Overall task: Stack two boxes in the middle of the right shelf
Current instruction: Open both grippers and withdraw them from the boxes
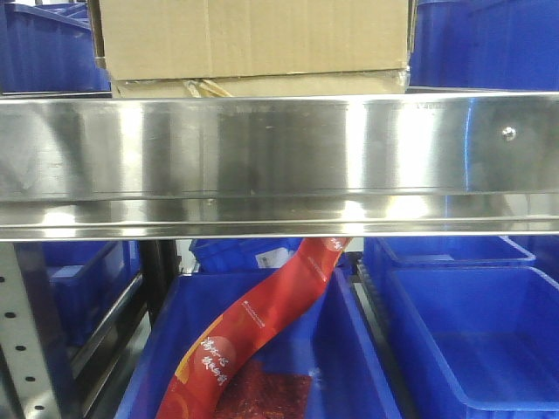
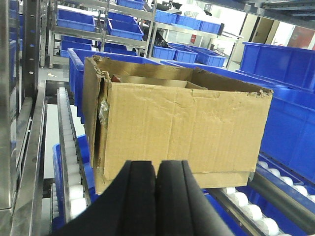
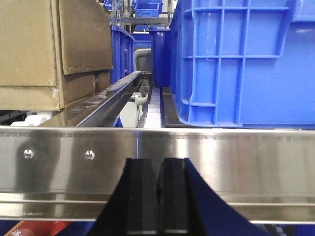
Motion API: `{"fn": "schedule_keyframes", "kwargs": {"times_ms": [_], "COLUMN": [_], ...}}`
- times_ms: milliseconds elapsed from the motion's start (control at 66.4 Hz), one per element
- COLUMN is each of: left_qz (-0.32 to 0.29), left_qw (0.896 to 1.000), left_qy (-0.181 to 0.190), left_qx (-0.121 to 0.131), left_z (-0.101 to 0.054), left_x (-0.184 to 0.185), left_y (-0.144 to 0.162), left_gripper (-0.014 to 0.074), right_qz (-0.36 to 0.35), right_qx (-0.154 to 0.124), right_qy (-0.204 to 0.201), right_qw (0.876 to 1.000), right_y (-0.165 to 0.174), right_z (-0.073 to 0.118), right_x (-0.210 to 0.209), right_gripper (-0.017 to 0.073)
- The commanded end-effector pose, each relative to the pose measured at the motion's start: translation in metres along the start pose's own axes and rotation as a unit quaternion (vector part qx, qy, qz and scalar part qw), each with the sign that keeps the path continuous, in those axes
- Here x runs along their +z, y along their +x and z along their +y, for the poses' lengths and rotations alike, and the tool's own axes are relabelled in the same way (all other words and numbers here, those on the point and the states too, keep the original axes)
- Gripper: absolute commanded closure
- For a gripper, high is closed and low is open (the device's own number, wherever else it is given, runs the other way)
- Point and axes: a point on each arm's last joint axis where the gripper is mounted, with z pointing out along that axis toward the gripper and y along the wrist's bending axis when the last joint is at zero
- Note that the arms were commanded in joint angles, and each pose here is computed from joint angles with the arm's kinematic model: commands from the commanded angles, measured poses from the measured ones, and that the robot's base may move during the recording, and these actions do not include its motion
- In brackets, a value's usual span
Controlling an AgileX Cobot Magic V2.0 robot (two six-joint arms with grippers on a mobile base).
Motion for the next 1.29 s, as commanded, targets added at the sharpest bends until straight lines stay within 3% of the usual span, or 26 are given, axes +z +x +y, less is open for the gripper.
{"fn": "schedule_keyframes", "kwargs": {"times_ms": [0, 662, 708, 798, 918, 1084, 1280], "left_qz": [-0.015, -0.007, -0.004, -0.007, -0.018, -0.028, -0.054], "left_qw": [1.000, 1.000, 1.000, 0.999, 0.992, 0.987, 0.985], "left_qy": [0.005, 0.002, -0.011, -0.044, -0.089, -0.141, -0.145], "left_qx": [0.001, 0.009, 0.024, 0.018, 0.092, 0.077, 0.081], "left_z": [-0.001, 0.000, 0.005, 0.016, 0.031, 0.044, 0.047], "left_x": [-0.001, 0.000, -0.003, -0.012, -0.029, -0.052, -0.068], "left_y": [-0.003, 0.002, 0.009, 0.027, 0.063, 0.112, 0.154], "left_gripper": [0.0704, 0.0704, 0.0704, 0.0704, 0.0704, 0.0704, 0.0704], "right_qz": [-0.006, -0.006, -0.006, -0.006, -0.006, -0.006, -0.007], "right_qx": [0.000, 0.000, 0.000, 0.000, 0.000, 0.000, 0.000], "right_qy": [0.003, 0.003, 0.003, 0.003, 0.003, 0.003, 0.003], "right_qw": [1.000, 1.000, 1.000, 1.000, 1.000, 1.000, 1.000], "right_y": [-0.001, -0.001, -0.001, -0.001, -0.001, -0.001, -0.001], "right_z": [0.000, 0.000, 0.000, 0.000, 0.000, 0.000, 0.000], "right_x": [0.000, 0.000, 0.000, 0.000, 0.000, 0.000, 0.000], "right_gripper": [0.0721, 0.0721, 0.0721, 0.0721, 0.0721, 0.0721, 0.0721]}}
